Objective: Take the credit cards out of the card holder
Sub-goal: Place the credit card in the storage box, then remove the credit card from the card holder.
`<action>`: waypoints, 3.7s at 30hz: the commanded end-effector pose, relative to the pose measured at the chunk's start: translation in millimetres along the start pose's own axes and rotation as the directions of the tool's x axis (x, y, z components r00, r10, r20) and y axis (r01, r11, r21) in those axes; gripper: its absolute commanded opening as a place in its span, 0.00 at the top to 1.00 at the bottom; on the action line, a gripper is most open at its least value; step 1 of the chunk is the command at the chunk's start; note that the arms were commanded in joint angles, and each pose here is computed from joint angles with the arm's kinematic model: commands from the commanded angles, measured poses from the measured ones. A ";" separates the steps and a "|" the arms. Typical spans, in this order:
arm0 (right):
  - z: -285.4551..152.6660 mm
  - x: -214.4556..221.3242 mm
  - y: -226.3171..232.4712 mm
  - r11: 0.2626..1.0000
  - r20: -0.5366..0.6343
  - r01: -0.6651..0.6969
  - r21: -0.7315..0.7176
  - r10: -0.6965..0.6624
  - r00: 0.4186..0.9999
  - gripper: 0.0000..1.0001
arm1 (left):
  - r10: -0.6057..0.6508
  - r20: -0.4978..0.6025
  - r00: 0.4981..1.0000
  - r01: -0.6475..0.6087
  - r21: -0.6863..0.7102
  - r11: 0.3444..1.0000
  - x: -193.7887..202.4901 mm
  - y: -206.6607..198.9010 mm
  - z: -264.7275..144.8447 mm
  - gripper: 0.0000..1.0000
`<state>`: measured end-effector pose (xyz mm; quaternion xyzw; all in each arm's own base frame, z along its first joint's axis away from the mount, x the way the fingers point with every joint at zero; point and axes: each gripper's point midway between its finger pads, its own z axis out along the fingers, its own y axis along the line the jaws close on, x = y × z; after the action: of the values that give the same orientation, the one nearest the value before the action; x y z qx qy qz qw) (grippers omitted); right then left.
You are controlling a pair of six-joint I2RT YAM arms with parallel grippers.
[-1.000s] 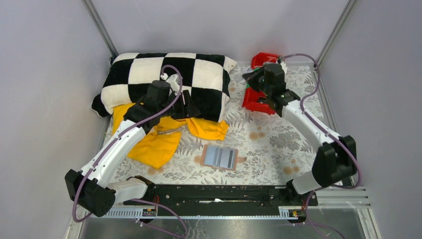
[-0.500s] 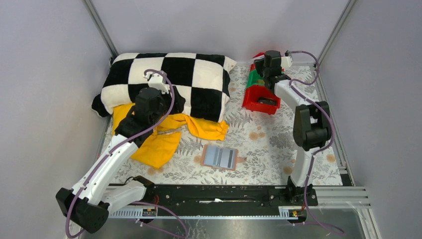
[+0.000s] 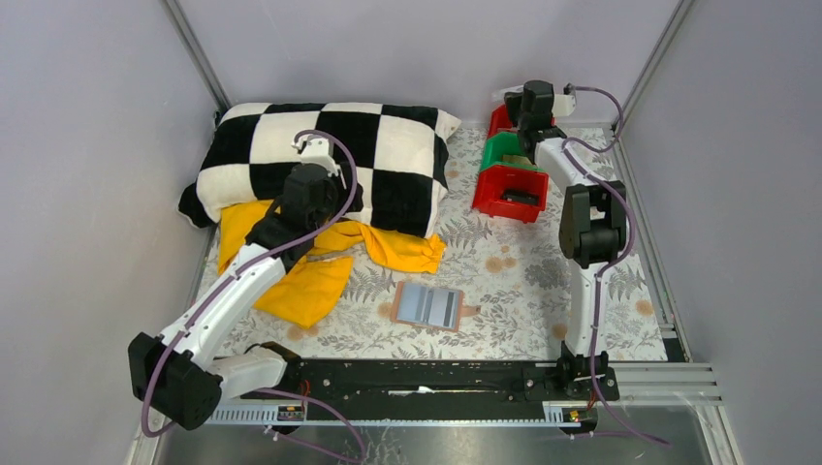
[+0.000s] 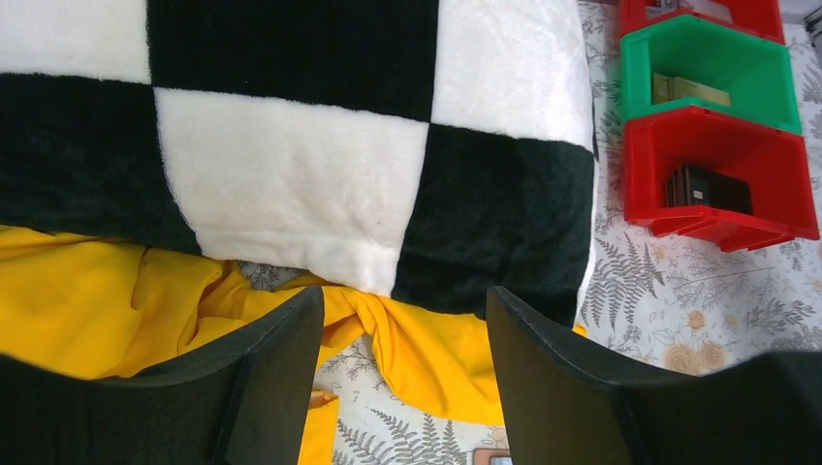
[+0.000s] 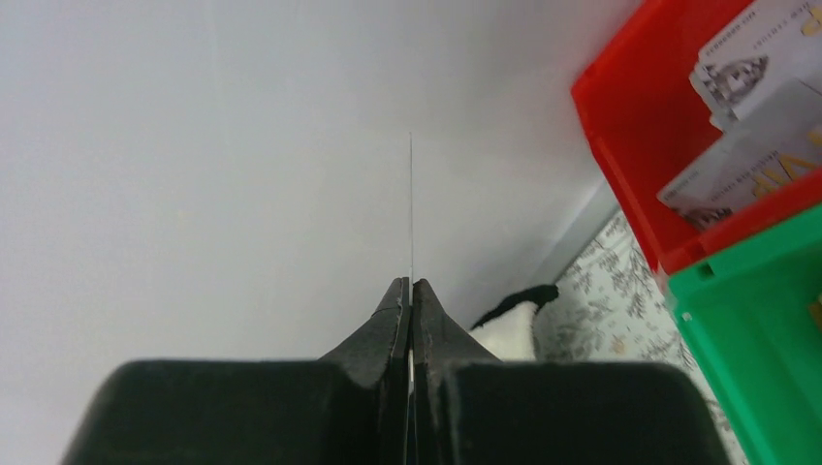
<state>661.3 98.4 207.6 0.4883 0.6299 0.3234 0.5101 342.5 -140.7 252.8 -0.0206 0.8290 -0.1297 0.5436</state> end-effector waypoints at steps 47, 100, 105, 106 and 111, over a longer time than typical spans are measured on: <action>71.8 -38.7 -103.9 0.931 0.070 -0.264 0.252 0.254 0.965 0.68 | -0.137 -0.071 0.988 0.137 -0.009 0.991 2.0 -0.9 43.1 0.32; -415.3 165.6 -231.0 0.835 -0.806 0.499 -0.232 -0.452 0.381 0.55 | -0.091 -0.661 0.745 0.285 0.192 0.939 238.1 -92.1 -24.8 0.31; -423.1 178.6 -250.3 0.823 -0.829 0.507 -0.256 -0.456 0.322 0.58 | -0.110 -0.667 0.737 0.305 0.183 0.934 251.1 -99.3 -19.6 0.37; -424.0 178.6 -250.8 0.821 -0.828 0.509 -0.258 -0.460 0.322 0.59 | -0.103 -0.660 0.744 0.299 0.191 0.935 251.3 -102.6 -20.5 0.38; -423.7 170.9 -239.3 0.819 -0.787 0.510 -0.262 -0.487 0.378 0.58 | -0.078 -0.630 0.773 0.277 0.225 0.934 239.9 -113.2 -24.0 0.40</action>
<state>175.1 216.3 27.0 0.0713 0.9310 0.3146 0.1705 194.9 -272.1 48.9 0.0292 0.9417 -0.2819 0.1814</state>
